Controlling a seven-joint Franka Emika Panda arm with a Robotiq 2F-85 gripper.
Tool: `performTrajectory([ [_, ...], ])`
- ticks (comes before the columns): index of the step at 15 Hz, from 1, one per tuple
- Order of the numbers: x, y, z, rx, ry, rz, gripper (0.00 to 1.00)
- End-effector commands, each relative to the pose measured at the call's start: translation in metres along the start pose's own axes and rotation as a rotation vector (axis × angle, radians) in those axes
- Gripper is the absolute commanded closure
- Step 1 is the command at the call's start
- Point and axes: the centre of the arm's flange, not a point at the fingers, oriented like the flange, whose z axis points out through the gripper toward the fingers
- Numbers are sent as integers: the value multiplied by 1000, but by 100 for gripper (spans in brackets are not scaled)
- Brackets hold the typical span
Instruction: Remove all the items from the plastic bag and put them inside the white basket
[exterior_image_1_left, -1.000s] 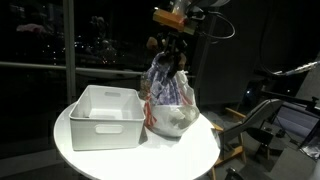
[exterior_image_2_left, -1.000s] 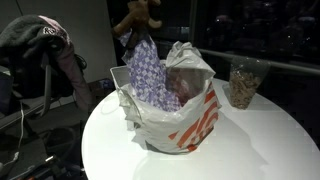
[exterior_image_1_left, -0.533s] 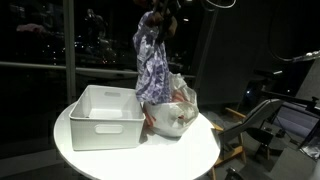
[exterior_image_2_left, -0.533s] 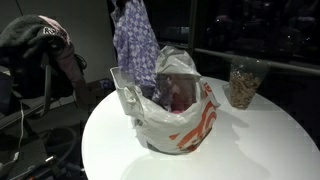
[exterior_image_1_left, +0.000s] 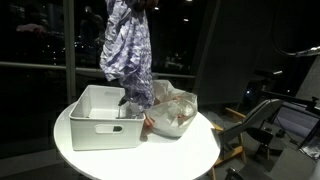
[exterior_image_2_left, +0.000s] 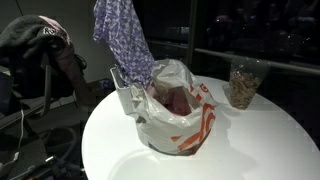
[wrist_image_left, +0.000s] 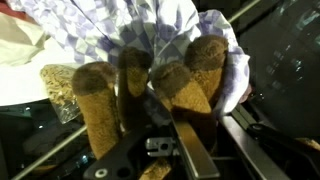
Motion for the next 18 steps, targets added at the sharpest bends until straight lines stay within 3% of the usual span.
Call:
performTrajectory([
  [1,-5,-20,76,76,-71,-18,97],
  [5,-49,-4,179,25,-233,-20,97],
  [8,-85,24,240,-56,-342,-29,97],
  [18,-162,144,369,-336,-552,-41,97],
])
